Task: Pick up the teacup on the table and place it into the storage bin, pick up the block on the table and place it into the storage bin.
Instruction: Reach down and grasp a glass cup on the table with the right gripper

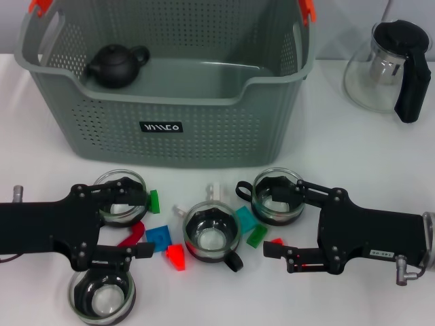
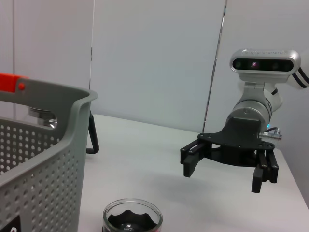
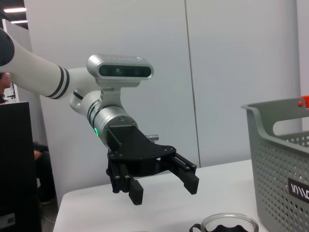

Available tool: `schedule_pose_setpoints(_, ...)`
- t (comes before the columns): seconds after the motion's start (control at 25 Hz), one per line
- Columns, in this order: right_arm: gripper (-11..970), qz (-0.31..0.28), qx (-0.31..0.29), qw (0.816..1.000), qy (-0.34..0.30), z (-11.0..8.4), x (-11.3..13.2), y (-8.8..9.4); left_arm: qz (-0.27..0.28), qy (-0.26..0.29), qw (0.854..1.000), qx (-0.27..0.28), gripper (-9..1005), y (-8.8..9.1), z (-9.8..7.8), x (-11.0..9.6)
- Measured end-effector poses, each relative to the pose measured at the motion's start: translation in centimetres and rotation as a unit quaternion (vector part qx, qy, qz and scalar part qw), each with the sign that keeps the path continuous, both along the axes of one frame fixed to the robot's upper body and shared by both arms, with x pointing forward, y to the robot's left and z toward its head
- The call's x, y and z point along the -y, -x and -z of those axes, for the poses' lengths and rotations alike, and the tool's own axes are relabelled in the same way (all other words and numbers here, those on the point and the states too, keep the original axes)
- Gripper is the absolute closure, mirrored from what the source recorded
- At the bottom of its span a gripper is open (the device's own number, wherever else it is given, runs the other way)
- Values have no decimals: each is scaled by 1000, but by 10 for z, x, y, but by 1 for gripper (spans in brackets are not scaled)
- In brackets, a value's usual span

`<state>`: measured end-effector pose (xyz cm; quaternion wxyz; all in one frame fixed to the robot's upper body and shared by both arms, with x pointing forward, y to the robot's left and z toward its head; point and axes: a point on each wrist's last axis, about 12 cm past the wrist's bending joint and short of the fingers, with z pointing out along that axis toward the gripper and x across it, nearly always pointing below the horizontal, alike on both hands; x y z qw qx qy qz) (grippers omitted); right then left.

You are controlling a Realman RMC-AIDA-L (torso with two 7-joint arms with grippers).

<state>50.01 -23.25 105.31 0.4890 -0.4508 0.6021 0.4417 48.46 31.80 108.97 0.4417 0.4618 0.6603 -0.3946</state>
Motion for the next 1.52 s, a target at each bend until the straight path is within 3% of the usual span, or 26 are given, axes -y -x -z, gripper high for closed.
schedule_pose_setpoints(0.56,33,-6,2,1000,-9,-3,-1,0,-4,1,1000,2,153,0,-1,-1)
schedule_pose_setpoints(0.68,34,6,-1,999,-47,-11,1,0,-7,20,1000,8,153,0,-5,-2)
schedule_pose_setpoints(0.84,36,48,-9,989,-142,-30,11,-3,-46,79,996,23,154,1,-18,-11)
schedule_pose_setpoints(1.04,38,74,-26,971,-226,-42,17,-3,-139,170,975,15,154,-2,-28,-30)
schedule_pose_setpoints(1.2,40,68,-54,969,-232,-45,14,-10,-189,228,955,-12,154,-4,-32,-41)
schedule_pose_setpoints(1.32,41,43,-53,977,-202,-47,10,-13,-210,259,943,-22,154,-6,-34,-44)
schedule_pose_setpoints(1.52,43,-14,-89,991,-96,-52,4,-23,-237,300,924,-2,154,-5,-37,-50)
